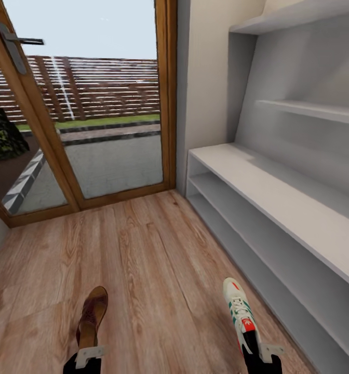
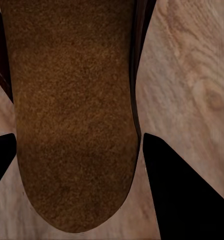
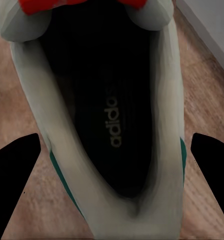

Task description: Pick up the two gym shoes and the two sandals from the corridor floor and place them onto the hallstand (shoe rack) in the corridor, making sure they are on the rack and not on the floor. Arrange them so the two gym shoes are next to each other and the two sandals are next to each other.

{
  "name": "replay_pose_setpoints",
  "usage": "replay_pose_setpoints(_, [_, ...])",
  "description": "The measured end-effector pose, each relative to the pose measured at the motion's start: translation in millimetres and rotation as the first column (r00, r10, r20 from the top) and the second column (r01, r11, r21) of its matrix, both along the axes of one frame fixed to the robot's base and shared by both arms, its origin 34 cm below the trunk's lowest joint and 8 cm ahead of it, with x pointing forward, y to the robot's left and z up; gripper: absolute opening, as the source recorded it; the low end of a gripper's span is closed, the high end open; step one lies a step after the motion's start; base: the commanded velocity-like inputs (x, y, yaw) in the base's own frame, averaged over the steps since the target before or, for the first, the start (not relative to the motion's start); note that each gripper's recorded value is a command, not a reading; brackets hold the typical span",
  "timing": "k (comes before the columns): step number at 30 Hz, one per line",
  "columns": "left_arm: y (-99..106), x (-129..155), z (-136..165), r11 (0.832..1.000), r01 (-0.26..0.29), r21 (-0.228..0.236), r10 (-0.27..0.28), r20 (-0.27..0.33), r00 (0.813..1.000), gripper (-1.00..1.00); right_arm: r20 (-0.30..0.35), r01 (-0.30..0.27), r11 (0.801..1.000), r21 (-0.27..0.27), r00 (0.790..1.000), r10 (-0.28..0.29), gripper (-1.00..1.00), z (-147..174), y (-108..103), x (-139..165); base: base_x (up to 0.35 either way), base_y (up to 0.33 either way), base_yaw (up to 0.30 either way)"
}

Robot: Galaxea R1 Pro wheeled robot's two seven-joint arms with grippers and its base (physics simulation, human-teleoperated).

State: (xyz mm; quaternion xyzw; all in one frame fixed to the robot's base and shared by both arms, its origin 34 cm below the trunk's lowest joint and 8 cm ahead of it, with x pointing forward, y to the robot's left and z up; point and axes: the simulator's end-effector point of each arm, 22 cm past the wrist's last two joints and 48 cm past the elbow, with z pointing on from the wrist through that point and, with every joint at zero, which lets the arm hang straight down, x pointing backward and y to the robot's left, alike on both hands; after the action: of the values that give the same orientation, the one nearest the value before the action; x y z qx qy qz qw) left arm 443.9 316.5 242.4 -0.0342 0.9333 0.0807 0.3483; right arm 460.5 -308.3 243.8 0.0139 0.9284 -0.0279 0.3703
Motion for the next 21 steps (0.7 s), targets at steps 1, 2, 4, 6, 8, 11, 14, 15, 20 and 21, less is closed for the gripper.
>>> replay_pose_setpoints(1, [0.0, 0.0, 0.0, 1.0, 0.0, 0.0, 0.0, 0.0, 1.0, -1.0, 0.0, 0.0, 1.0, 0.0, 1.0, 0.0, -1.0, 0.0, 0.1, 0.0, 0.0, 0.0, -0.267])
replay_pose_setpoints(2, [-0.2, 0.1, 0.1, 1.0, 0.001, 0.0, -0.001, 0.0, 1.0, -1.0, 0.0, 0.0, 1.0, 0.0, 1.0, 0.0, -1.0, 0.0, 0.2, 0.0, 0.0, 0.0, -0.267])
replay_pose_setpoints(4, [-0.4, 0.2, 0.1, 1.0, 0.001, 0.0, -0.001, 0.0, 1.0, -1.0, 0.0, 0.0, 1.0, 0.0, 1.0, 0.0, -1.0, 0.0, 0.4, 0.0, 0.0, 0.0, -0.267])
replay_pose_setpoints(6, [-0.4, 0.2, 0.1, 1.0, 0.0, 0.0, 0.0, 0.0, 1.0, -1.0, 0.0, 0.0, 1.0, 0.0, 1.0, 0.0, -1.0, 0.0, 0.3, 0.0, 0.0, 0.003, -0.267])
replay_pose_setpoints(8, [-0.5, 0.2, 0.1, 1.0, 0.0, -0.001, 0.0, 0.0, 1.0, -1.0, 0.0, 0.0, 1.0, 0.001, 1.0, 0.0, -1.0, 0.0, 0.4, 0.0, 0.0, 0.127, -0.267])
replay_pose_setpoints(11, [0.1, 0.3, 0.2, 1.0, -0.002, 0.0, 0.002, 0.001, 1.0, -1.0, 0.0, 0.0, 1.0, 0.001, 1.0, 0.0, -1.0, 0.0, 0.4, 0.0, 0.0, 0.226, -0.267])
replay_pose_setpoints(14, [0.3, 0.2, 0.2, 1.0, -0.002, 0.0, 0.002, 0.001, 1.0, -1.0, 0.0, 0.0, 1.0, 0.001, 1.0, 0.0, -1.0, 0.0, 0.4, 0.0, 0.0, 0.29, -0.267])
replay_pose_setpoints(15, [0.3, 0.1, 0.1, 1.0, -0.002, 0.0, 0.002, 0.001, 1.0, -1.0, 0.0, 0.001, 1.0, 0.001, 1.0, -0.001, -1.0, 0.0, 0.4, 0.0, 0.0, 0.297, -0.267])
replay_pose_setpoints(20, [0.2, -0.3, -0.1, 1.0, -0.002, 0.0, 0.002, 0.0, 1.0, -1.0, 0.0, 0.0, 1.0, 0.001, 1.0, 0.0, -1.0, -0.1, 0.6, 0.0, 0.0, 0.303, -0.267])
replay_pose_setpoints(21, [0.2, -0.3, -0.1, 1.0, -0.002, -0.001, 0.002, 0.0, 1.0, -1.0, 0.0, -0.001, 1.0, 0.001, 1.0, 0.001, -1.0, -0.1, 1.0, 0.0, 0.0, 0.306, -0.267])
